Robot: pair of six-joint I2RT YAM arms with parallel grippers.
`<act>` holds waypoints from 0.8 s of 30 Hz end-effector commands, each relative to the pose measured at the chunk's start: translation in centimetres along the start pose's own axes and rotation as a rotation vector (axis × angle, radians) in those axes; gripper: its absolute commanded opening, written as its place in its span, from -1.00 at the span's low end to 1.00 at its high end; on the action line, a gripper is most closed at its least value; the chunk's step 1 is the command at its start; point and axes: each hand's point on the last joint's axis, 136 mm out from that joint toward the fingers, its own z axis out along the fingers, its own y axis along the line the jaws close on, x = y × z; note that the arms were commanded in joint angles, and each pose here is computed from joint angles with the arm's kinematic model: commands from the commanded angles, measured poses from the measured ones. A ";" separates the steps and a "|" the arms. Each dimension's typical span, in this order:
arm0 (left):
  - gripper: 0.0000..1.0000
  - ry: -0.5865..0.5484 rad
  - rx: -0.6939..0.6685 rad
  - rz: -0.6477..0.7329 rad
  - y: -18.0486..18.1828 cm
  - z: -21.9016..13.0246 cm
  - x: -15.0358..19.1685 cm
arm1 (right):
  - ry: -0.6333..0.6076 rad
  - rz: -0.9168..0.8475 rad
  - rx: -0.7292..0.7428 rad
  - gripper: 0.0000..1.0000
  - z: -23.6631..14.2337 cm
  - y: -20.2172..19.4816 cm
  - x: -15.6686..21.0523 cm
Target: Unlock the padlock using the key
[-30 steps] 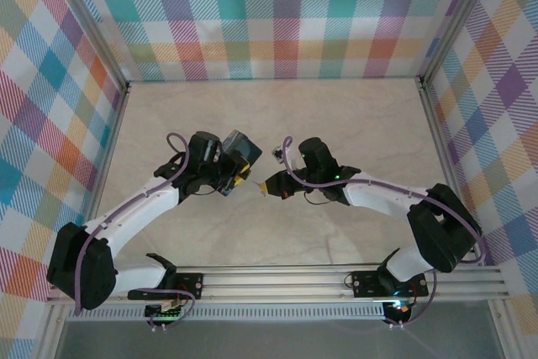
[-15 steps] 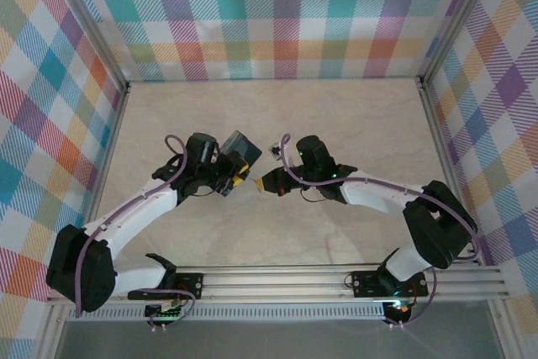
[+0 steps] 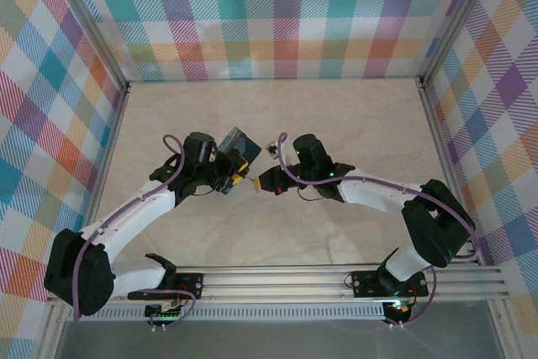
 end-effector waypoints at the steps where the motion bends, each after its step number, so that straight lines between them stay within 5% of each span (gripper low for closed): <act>1: -0.68 -0.016 0.057 0.032 -1.5 -1.2 -0.2 | -0.015 -0.030 0.007 -1.00 0.1 0.3 -1.1; 24: -0.71 -0.033 0.049 0.022 -0.6 -1.6 -0.6 | -0.009 -0.025 -0.008 -1.00 0.6 0.4 -1.5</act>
